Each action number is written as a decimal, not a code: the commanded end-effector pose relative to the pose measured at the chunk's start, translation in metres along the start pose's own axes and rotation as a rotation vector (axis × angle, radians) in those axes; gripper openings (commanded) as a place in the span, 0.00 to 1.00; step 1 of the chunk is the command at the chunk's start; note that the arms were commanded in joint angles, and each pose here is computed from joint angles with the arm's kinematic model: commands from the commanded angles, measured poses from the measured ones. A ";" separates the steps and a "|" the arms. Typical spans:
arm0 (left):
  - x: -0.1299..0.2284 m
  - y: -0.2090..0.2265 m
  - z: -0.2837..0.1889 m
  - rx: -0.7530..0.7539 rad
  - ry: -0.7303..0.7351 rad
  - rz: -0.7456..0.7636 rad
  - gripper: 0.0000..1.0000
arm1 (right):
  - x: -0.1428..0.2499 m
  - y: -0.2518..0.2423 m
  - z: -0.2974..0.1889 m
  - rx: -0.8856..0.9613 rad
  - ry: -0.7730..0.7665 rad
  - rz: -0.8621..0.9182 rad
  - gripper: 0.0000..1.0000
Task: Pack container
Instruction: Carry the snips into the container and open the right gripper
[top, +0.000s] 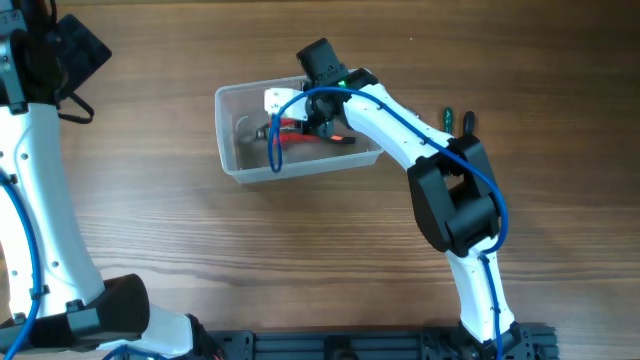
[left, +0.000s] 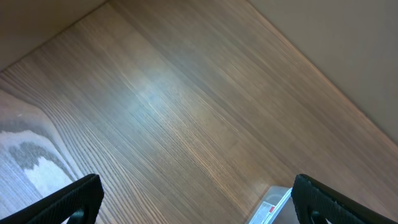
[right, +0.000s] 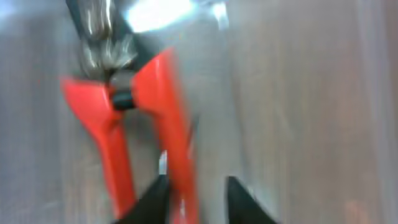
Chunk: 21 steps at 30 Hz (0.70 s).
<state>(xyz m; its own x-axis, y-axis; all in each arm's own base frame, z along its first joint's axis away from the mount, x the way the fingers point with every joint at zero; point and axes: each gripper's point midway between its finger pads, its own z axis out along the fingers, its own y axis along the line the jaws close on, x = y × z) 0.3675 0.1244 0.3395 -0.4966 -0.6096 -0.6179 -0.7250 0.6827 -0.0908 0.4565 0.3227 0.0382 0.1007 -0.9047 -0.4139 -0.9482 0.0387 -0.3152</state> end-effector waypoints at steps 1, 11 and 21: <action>-0.003 0.001 0.000 -0.007 -0.008 0.015 1.00 | 0.005 -0.029 -0.007 0.131 0.043 0.149 0.46; -0.003 0.001 0.000 -0.007 -0.008 0.015 1.00 | 0.009 -0.112 -0.172 0.634 0.109 0.487 0.78; -0.003 0.001 0.000 -0.007 -0.008 0.015 1.00 | 0.085 -0.143 -0.434 0.937 -0.271 0.892 0.88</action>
<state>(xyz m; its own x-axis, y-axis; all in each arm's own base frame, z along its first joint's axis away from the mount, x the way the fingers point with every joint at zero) 0.3675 0.1244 0.3395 -0.4966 -0.6096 -0.6179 -0.7250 0.6827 -0.0908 0.4756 0.1108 0.4088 -0.2282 -0.5020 -0.8342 -0.2478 0.8586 -0.4488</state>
